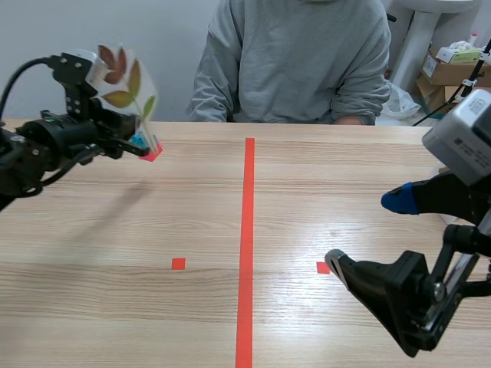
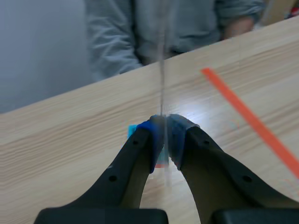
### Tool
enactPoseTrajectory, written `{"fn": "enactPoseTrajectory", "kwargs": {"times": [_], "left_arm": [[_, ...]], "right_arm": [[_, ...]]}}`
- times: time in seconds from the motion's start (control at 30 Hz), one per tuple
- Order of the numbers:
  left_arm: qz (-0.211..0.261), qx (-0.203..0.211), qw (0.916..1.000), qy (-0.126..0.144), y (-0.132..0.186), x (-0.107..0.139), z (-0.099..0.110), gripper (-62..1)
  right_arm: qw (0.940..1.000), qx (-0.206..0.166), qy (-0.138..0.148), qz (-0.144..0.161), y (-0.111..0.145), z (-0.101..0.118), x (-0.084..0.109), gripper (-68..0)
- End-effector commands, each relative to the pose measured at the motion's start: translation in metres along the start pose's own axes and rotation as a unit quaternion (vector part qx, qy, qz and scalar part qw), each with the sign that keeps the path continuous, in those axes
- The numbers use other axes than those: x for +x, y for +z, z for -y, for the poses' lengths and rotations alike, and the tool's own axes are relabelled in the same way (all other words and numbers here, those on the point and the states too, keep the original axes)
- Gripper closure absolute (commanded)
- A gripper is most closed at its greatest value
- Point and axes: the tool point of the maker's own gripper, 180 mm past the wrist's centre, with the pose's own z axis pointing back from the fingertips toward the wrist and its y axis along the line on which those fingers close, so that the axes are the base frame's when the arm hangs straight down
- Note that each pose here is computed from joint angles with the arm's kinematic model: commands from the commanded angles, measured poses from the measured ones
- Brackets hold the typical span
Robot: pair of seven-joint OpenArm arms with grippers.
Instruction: Do the leaf sorting experiment
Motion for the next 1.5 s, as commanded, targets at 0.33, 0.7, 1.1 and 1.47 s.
{"fn": "enactPoseTrajectory", "kwargs": {"times": [0.33, 0.7, 1.1, 1.47], "left_arm": [[-0.033, 0.151, 0.988, 0.001, -0.001, -0.006, -0.115, -4.0], [-0.089, 0.224, 0.9697, -0.038, 0.016, -0.046, -0.148, -4.0], [-0.105, 0.217, 0.9696, -0.039, 0.023, -0.067, -0.14, -4.0], [-0.107, 0.222, 0.9681, -0.044, 0.026, -0.071, -0.14, -21.1]], "right_arm": [[1.0, -0.002, 0.004, 0.006, 0.0, 0.003, 0.004, -57.8], [1.0, -0.002, 0.004, 0.006, 0.0, 0.003, 0.004, -57.8], [1.0, -0.002, 0.004, 0.006, 0.0, 0.003, 0.004, -57.8], [1.0, -0.002, 0.004, 0.006, 0.0, 0.003, 0.004, -57.8]]}}
